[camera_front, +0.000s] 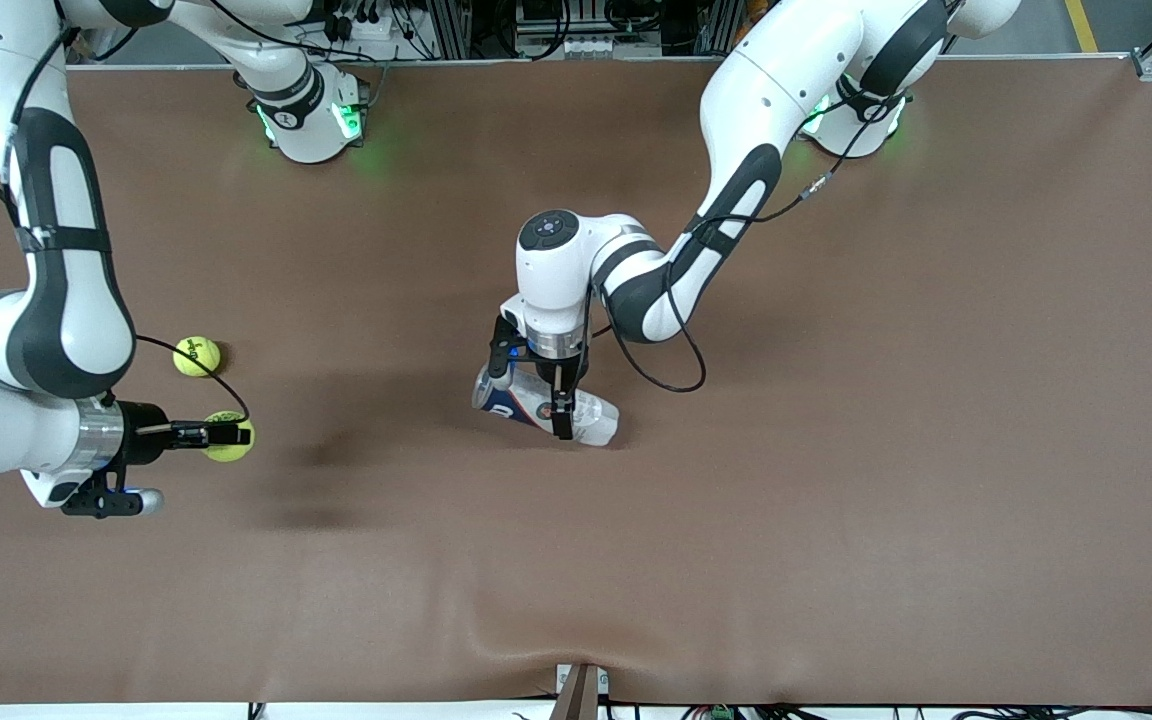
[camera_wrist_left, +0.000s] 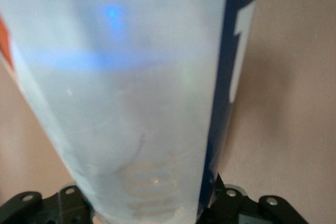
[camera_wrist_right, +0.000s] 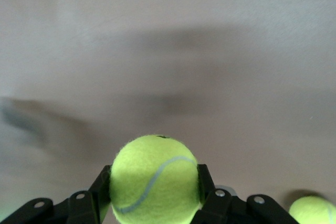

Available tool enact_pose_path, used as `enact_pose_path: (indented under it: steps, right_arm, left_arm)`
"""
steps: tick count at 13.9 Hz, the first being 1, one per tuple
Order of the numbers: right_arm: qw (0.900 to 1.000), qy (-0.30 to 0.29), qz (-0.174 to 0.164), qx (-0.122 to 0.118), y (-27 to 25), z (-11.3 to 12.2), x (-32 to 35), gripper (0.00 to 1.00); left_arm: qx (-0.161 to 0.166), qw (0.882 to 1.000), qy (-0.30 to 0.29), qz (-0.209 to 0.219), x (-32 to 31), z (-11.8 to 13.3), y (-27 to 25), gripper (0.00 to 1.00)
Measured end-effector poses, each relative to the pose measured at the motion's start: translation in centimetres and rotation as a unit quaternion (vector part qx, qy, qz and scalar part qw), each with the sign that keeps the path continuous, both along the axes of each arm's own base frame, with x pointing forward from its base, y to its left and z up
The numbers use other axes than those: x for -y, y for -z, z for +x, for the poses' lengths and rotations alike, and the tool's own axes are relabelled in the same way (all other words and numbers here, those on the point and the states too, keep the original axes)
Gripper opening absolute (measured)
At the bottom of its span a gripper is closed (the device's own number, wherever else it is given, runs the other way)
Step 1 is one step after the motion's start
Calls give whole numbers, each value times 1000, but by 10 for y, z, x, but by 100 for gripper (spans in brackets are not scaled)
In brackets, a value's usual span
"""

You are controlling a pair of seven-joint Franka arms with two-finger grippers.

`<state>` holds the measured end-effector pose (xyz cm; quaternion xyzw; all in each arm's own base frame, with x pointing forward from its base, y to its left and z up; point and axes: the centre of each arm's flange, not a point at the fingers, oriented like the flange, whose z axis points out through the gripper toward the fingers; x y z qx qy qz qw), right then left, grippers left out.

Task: Insert tennis ball vertically with right arm
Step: 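Lift the tube and turn its open end toward the right gripper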

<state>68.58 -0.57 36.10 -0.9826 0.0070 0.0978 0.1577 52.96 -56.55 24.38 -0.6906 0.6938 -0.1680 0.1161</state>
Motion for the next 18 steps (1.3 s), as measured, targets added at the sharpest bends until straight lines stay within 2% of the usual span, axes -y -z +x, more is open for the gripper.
enact_pose_path:
  steps: [4, 7, 13, 15, 18]
  right_arm:
    - [1000, -2, 12, -11, -47, -17, 8, 67]
    - [1000, 17, 16, -19, -55, -20, 14, 67]
    - [996, 75, 18, -48, -53, -23, 12, 67]
    - [991, 112, 21, -70, -53, -24, 8, 67]
    - [982, 158, 26, -99, -56, -26, -7, 67]
  left_arm:
    - [25, 992, 9, -124, 16, 3, -31, 78]
    - [42, 978, 6, -205, 20, 8, -51, 78]
    - [49, 933, -19, -357, 26, 1, -64, 78]
    - [45, 919, -23, -391, 32, -7, -64, 76]
    - [34, 892, -43, -448, 39, -20, -58, 76]
